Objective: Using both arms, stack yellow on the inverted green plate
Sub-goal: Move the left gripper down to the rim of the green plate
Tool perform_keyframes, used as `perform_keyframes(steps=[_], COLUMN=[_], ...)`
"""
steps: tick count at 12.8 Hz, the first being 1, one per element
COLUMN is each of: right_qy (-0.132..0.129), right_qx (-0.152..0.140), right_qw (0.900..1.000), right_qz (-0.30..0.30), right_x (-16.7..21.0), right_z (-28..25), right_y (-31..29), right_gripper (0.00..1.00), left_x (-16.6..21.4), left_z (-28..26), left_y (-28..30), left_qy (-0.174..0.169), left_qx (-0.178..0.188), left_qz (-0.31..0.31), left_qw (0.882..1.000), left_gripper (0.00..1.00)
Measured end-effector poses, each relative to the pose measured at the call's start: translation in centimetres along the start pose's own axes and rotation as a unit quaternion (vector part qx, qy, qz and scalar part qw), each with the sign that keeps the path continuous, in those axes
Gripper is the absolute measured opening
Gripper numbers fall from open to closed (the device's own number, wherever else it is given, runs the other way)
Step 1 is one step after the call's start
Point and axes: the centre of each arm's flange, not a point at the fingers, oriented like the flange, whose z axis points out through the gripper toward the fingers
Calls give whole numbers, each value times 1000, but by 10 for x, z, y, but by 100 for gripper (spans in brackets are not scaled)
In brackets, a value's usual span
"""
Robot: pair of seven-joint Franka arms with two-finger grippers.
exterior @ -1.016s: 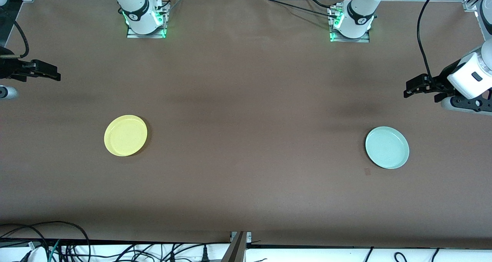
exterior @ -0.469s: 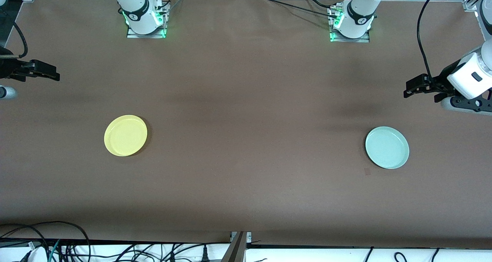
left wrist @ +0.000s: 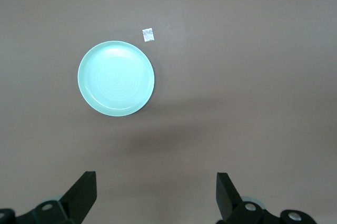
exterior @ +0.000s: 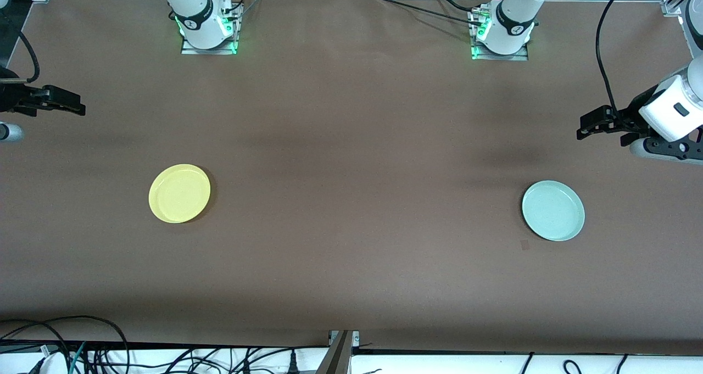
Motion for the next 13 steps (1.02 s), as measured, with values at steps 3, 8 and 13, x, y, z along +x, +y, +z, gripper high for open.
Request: perform_keyframes(steps=[3, 8, 13], right_qy=[0, 0, 0], right_qx=[0, 1, 1], right_qw=[1000, 1000, 1000], right_qz=[2, 3, 3], right_x=[0, 0, 0], right_z=[0, 0, 1], right_y=[2, 4, 4], right_gripper=[100, 100, 100], left_x=[10, 28, 61], left_z=[24, 73, 163], left_y=[-7, -32, -54], left_qy=[-22, -61, -112], left_qx=[-4, -5, 20], left_qz=[-4, -19, -14], left_qw=[1000, 998, 993], left_gripper=[100, 100, 100])
